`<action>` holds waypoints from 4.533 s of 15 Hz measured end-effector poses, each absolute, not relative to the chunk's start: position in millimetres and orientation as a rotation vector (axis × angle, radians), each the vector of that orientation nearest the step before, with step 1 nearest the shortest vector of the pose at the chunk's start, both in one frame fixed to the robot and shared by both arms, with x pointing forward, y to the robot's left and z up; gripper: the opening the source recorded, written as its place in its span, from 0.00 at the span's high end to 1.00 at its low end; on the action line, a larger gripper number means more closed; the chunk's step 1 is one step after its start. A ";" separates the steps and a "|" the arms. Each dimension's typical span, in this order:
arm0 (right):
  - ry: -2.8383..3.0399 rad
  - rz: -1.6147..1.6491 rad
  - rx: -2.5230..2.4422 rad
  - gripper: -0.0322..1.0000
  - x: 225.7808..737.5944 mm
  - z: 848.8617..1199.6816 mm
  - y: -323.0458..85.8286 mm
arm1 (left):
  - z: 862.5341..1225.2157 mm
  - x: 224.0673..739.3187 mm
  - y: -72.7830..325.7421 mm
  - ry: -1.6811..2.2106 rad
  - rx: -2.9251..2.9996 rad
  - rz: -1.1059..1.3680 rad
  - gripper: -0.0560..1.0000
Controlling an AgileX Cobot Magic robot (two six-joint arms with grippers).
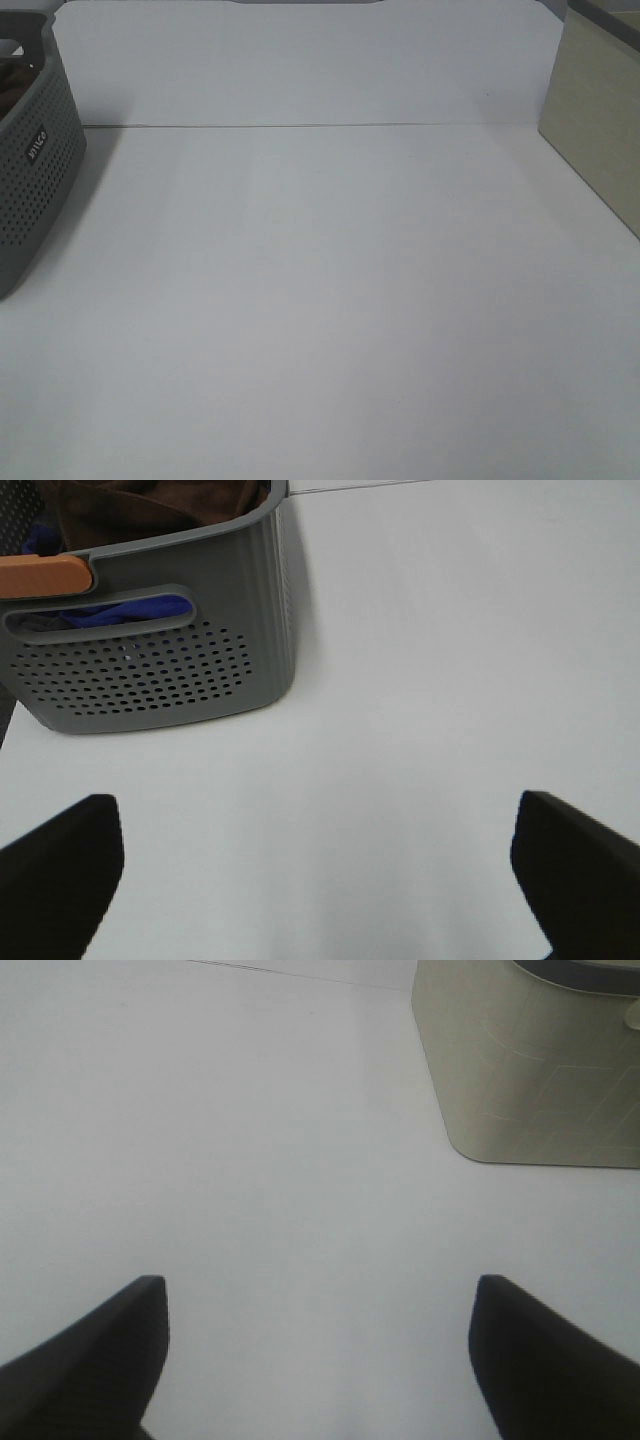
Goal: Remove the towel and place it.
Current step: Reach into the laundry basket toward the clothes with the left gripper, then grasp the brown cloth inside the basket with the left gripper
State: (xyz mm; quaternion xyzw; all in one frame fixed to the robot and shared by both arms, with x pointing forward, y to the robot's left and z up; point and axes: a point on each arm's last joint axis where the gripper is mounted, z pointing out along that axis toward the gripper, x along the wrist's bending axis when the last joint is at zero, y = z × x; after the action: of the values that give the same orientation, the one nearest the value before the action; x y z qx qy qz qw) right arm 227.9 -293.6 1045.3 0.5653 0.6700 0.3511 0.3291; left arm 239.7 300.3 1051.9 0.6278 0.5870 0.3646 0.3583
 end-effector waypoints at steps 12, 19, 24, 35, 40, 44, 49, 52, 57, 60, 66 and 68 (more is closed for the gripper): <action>1.753 0.919 1.479 0.20 227.9 1045.3 -293.6 | 1102.9 250.3 307.3 1.421 1.805 1.122 0.02; 1.753 0.919 1.479 0.20 227.9 1045.3 -293.6 | 1213.5 408.3 323.1 1.062 2.532 1.374 0.04; 1.753 0.919 1.479 0.20 227.9 1045.3 -293.6 | 1190.4 549.4 336.1 1.040 2.800 1.265 0.05; 1.753 0.919 1.480 0.20 227.9 1045.3 -293.6 | 1003.0 685.2 419.3 1.121 3.119 0.654 0.05; 1.753 0.919 1.480 0.20 227.9 1045.3 -293.6 | 974.7 695.3 421.8 1.053 3.163 0.632 0.05; 1.753 0.919 1.480 0.20 227.9 1045.3 -293.6 | 975.0 694.9 422.4 1.030 3.183 0.625 0.27; 1.753 0.919 1.480 0.20 227.9 1045.3 -293.6 | 976.3 694.6 425.6 1.004 3.233 0.646 0.77; 1.753 0.919 1.480 0.20 227.9 1045.3 -293.6 | 976.5 694.7 425.4 1.000 3.237 0.648 0.84; 1.753 0.919 1.480 0.20 227.9 1045.3 -293.6 | 1014.3 695.1 391.9 0.898 3.228 0.809 0.95; 1.753 0.919 1.480 0.20 227.9 1045.3 -293.6 | 1067.3 683.6 359.8 0.860 3.131 1.006 0.95; 1.753 0.919 1.480 0.20 227.9 1045.3 -293.6 | 1159.3 641.1 298.5 0.807 2.864 1.310 0.95; 1.753 0.919 1.480 0.20 227.9 1045.3 -293.6 | 1187.1 620.3 268.5 0.700 2.785 1.384 0.95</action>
State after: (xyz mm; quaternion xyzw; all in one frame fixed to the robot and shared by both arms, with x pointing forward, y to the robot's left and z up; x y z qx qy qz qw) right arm 227.9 -293.6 1045.3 0.5657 0.6697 0.3512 0.3289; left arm 620.3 268.5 1187.1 0.8734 0.2194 0.4341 -0.0231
